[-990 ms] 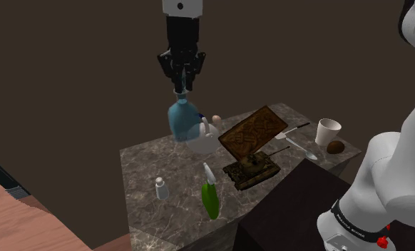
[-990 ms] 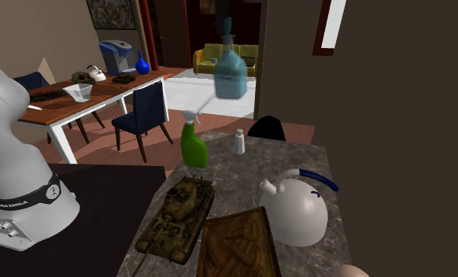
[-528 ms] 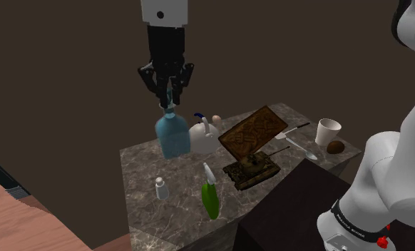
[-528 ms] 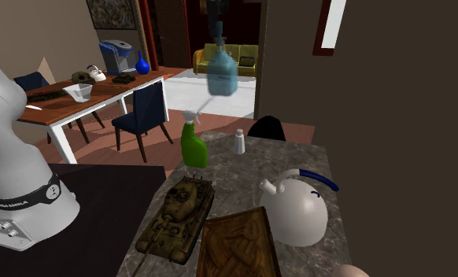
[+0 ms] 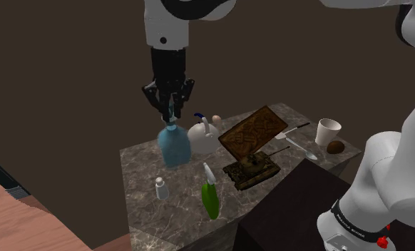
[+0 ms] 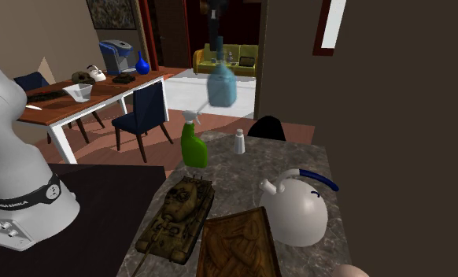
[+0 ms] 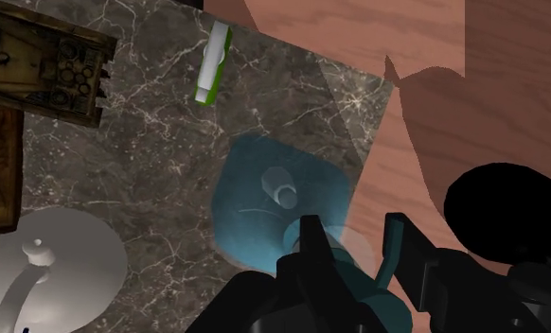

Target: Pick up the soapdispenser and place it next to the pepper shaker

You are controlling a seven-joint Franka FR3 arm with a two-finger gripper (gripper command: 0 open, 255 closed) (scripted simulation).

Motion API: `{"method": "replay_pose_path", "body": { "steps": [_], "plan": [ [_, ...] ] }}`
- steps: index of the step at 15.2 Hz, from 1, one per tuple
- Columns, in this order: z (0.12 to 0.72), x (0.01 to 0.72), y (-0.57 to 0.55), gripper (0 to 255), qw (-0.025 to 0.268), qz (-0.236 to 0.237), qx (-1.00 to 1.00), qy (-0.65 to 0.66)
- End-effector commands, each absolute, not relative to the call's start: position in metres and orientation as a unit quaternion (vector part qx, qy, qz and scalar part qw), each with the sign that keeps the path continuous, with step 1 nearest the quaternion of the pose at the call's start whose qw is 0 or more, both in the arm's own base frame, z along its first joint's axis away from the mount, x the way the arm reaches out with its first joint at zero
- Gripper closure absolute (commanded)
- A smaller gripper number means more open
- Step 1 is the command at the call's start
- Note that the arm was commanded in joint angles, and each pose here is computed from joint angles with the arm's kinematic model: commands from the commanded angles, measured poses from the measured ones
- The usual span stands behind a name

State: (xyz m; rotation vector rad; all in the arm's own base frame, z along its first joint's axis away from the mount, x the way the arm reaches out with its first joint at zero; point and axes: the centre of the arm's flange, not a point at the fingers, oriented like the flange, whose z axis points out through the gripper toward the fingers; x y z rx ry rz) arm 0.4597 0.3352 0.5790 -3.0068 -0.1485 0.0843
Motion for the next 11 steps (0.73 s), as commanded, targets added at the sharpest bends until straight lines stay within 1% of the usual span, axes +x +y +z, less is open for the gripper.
{"method": "replay_pose_path", "body": {
  "steps": [1, 11],
  "plan": [
    [0.568, 0.459, 0.336, 255, 0.065, 0.027, -0.996, -0.049],
    [0.515, 0.459, 0.336, 255, 0.065, 0.027, -0.996, -0.049]
  ]
}}
